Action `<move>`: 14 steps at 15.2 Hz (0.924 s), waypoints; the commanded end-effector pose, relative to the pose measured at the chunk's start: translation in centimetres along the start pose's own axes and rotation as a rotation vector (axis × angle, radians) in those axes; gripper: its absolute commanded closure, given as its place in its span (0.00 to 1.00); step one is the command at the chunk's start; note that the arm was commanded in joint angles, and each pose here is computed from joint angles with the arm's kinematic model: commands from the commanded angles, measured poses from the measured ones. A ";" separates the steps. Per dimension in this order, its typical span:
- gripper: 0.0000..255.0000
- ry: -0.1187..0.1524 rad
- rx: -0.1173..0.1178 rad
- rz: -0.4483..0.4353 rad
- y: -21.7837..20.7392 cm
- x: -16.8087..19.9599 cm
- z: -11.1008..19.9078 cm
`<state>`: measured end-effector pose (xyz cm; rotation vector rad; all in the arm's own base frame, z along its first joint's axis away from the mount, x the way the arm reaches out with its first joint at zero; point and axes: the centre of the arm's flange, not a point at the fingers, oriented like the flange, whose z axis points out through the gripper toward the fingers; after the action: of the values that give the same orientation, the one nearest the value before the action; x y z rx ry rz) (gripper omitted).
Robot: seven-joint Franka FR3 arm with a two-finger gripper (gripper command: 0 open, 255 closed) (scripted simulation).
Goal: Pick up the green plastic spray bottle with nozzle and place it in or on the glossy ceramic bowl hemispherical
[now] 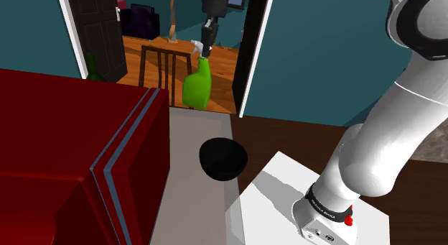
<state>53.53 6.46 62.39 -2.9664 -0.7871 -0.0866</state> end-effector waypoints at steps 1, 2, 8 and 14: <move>1.00 -0.001 0.000 0.000 -1.8 -2.1 -0.9; 1.00 -0.001 0.000 0.000 -2.6 -3.0 -1.4; 1.00 -0.001 0.000 0.000 -7.7 -8.4 -4.0; 1.00 -0.001 0.000 0.000 -12.9 -13.9 -6.6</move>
<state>36.17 10.06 68.16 -2.9659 -0.7881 -0.0872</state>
